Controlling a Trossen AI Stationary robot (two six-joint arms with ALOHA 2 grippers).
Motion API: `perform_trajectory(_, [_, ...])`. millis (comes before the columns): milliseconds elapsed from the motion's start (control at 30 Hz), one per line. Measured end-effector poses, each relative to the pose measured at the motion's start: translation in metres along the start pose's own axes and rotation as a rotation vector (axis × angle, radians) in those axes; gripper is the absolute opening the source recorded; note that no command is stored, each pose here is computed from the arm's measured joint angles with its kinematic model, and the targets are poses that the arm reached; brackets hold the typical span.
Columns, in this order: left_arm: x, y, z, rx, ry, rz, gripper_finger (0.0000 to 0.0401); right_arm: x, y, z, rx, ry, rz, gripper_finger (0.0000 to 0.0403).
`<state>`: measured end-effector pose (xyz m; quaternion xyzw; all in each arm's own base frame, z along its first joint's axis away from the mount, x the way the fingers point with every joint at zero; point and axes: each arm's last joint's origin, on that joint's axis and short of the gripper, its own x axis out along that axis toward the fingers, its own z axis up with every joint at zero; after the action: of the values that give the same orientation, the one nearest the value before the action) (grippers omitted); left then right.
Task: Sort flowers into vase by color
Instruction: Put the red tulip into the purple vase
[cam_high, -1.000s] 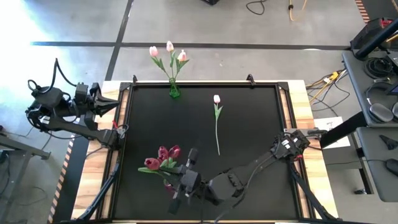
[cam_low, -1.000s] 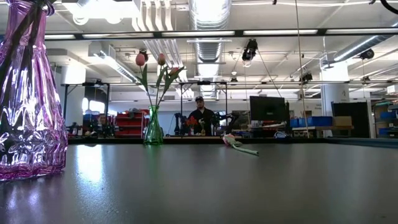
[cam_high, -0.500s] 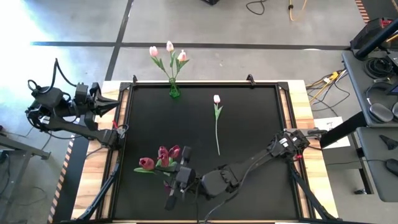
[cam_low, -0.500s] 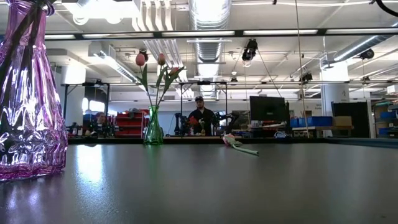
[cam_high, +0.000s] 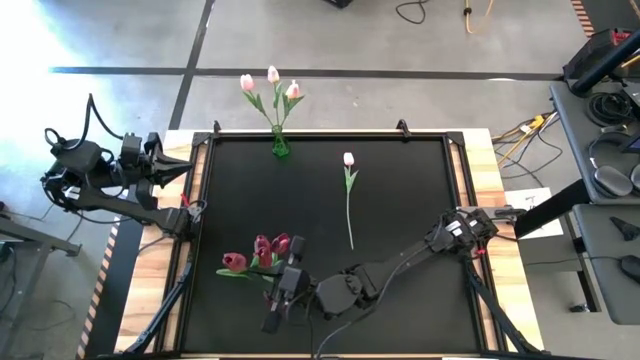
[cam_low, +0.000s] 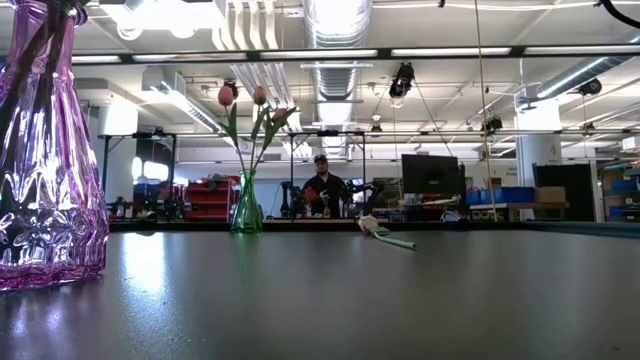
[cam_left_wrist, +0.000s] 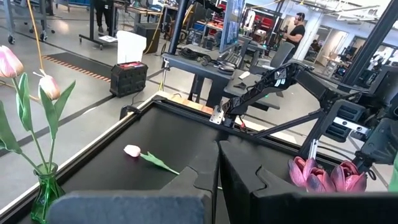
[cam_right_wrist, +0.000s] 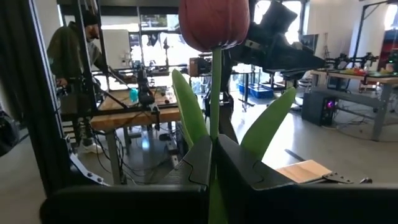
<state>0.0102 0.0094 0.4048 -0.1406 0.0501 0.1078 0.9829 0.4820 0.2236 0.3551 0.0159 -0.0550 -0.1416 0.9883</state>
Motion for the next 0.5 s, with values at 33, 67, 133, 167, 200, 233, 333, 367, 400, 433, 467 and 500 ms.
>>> perform_trajectory(33, [0.000,0.000,0.000,0.000,0.000,0.000,0.0000,0.000,0.000,0.000,0.000,0.000,-0.006,0.0013])
perform_trajectory(67, [0.000,0.000,0.000,0.000,0.000,0.000,0.0000,0.000,0.000,0.000,0.001,0.000,-0.005,0.0013])
perform_trajectory(133, [0.000,0.000,0.000,0.000,0.000,0.000,0.0000,0.000,0.000,-0.001,0.000,0.006,-0.004,0.0013])
perform_trajectory(167, [0.000,0.000,0.000,0.000,0.000,0.000,0.0000,0.000,0.000,-0.001,0.001,0.012,-0.004,0.0013])
perform_trajectory(200, [0.000,0.000,0.000,0.000,0.000,0.000,0.0000,0.000,0.000,-0.002,0.005,0.020,-0.005,0.0013])
perform_trajectory(233, [0.000,0.000,0.000,0.000,0.000,0.000,0.0000,0.000,0.000,-0.004,0.006,0.031,-0.005,0.0013])
perform_trajectory(333, [0.000,0.000,0.000,-0.001,0.000,0.000,0.0000,-0.001,0.000,-0.008,-0.001,0.066,-0.005,0.0013])
perform_trajectory(367, [0.000,0.000,0.000,-0.001,0.000,0.000,0.0000,-0.001,0.000,-0.010,-0.004,0.079,-0.011,0.0013])
perform_trajectory(400, [0.000,0.000,0.000,-0.001,-0.001,0.000,0.0000,-0.001,0.000,-0.011,0.000,0.092,-0.022,0.0013])
perform_trajectory(433, [0.000,0.000,0.000,-0.001,-0.001,0.000,0.0000,-0.001,-0.001,-0.013,-0.001,0.107,-0.031,0.0013])
perform_trajectory(467, [0.000,0.000,0.000,-0.001,-0.001,0.000,0.0000,-0.001,-0.001,-0.015,-0.008,0.121,-0.032,0.0013])
perform_trajectory(500, [0.000,0.000,0.000,-0.001,-0.001,0.000,0.0000,-0.001,-0.001,-0.016,-0.016,0.132,-0.032,0.0013])
